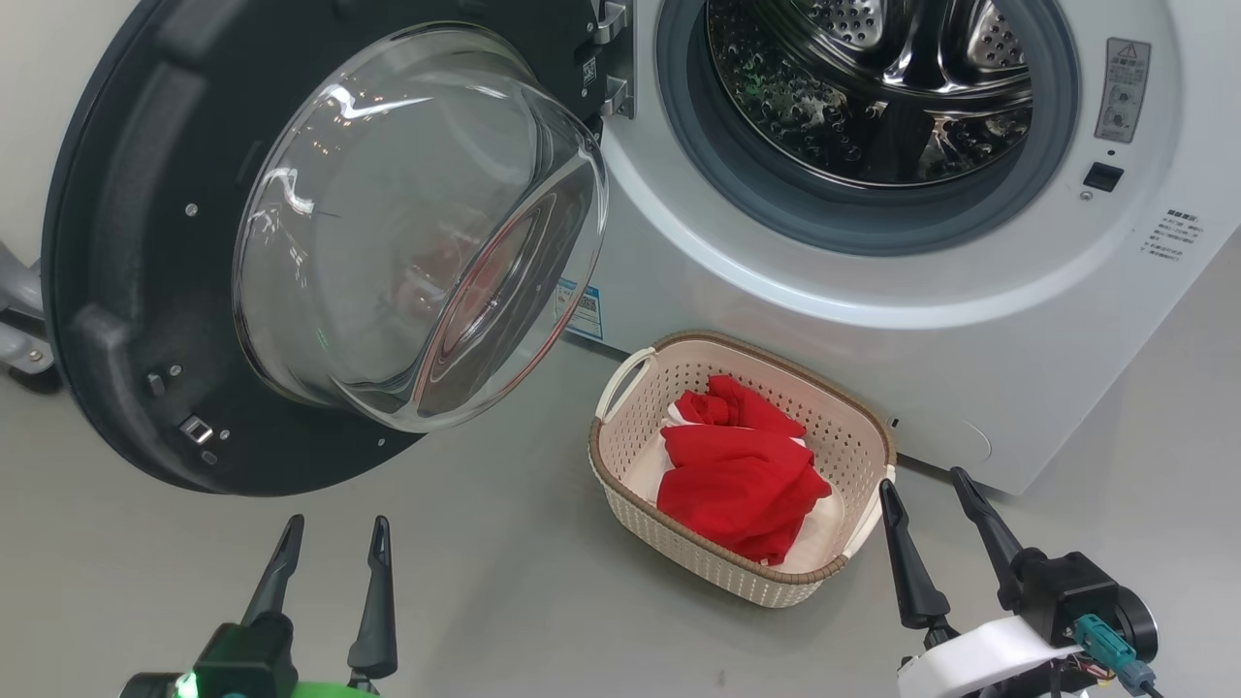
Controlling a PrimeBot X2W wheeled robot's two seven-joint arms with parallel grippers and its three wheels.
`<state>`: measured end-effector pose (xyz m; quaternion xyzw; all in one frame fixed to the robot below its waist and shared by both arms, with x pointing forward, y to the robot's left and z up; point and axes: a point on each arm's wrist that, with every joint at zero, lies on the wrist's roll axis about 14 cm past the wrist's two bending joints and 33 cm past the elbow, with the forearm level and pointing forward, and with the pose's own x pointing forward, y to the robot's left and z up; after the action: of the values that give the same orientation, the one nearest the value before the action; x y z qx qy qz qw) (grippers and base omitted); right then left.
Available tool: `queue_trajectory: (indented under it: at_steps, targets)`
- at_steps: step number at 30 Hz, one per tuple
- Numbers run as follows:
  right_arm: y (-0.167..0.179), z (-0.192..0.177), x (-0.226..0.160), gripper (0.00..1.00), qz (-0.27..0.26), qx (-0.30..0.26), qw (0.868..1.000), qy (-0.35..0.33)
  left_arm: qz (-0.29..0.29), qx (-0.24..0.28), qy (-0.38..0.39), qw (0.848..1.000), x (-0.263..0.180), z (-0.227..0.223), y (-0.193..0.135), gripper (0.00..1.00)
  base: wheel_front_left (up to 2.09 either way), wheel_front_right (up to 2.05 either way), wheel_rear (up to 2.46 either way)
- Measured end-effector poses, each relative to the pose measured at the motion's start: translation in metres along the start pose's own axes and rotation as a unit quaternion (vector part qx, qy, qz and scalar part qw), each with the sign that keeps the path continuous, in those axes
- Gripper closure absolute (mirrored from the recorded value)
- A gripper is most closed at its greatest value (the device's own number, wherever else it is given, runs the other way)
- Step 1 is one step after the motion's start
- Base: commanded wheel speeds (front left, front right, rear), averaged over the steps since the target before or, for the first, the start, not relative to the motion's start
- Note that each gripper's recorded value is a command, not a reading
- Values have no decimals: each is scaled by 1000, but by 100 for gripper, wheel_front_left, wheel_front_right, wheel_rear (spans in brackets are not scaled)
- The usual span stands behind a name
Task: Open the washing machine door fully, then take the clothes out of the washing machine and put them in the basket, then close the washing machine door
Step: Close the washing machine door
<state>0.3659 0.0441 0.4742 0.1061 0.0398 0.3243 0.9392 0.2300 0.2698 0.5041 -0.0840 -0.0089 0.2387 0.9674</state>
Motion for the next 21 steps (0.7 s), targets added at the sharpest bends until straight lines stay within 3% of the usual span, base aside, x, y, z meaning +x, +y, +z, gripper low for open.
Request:
queue_trajectory:
  at_steps: [5, 6, 7, 8, 9, 10, 11, 21]
  targets:
    - [0, -1, 0, 0, 0, 0, 1000, 2, 2, 0, -3, 1000, 0, 1, 1, 0, 0, 0, 0]
    - [0, -1, 0, 0, 0, 0, 1000, 2, 2, 0, -3, 1000, 0, 1, 1, 6, 0, 0, 0]
    - [0, -1, 0, 0, 0, 0, 1000, 2, 2, 0, -3, 1000, 0, 1, 1, 19, 0, 0, 0]
    - [0, -1, 0, 0, 0, 0, 1000, 2, 2, 0, -2, 1000, 0, 1, 0, 42, 0, 0, 0]
    - [0, -1, 0, 0, 1, 0, 1000, 2, 2, -1, -1, 1000, 0, 0, 1, 73, 0, 0, 0]
    - [0, -1, 0, 0, 1, 0, 1000, 2, 2, -2, 0, 1000, 0, 0, 1, 94, 0, 0, 0]
    - [0, -1, 0, 0, 1, 0, 1000, 2, 2, -2, 0, 1000, 0, 0, 0, 100, 0, 0, 0]
    - [1, -1, 0, 0, 2, -1, 1000, 2, 6, -41, -13, 999, 0, 7, 0, 100, 0, 0, 0]
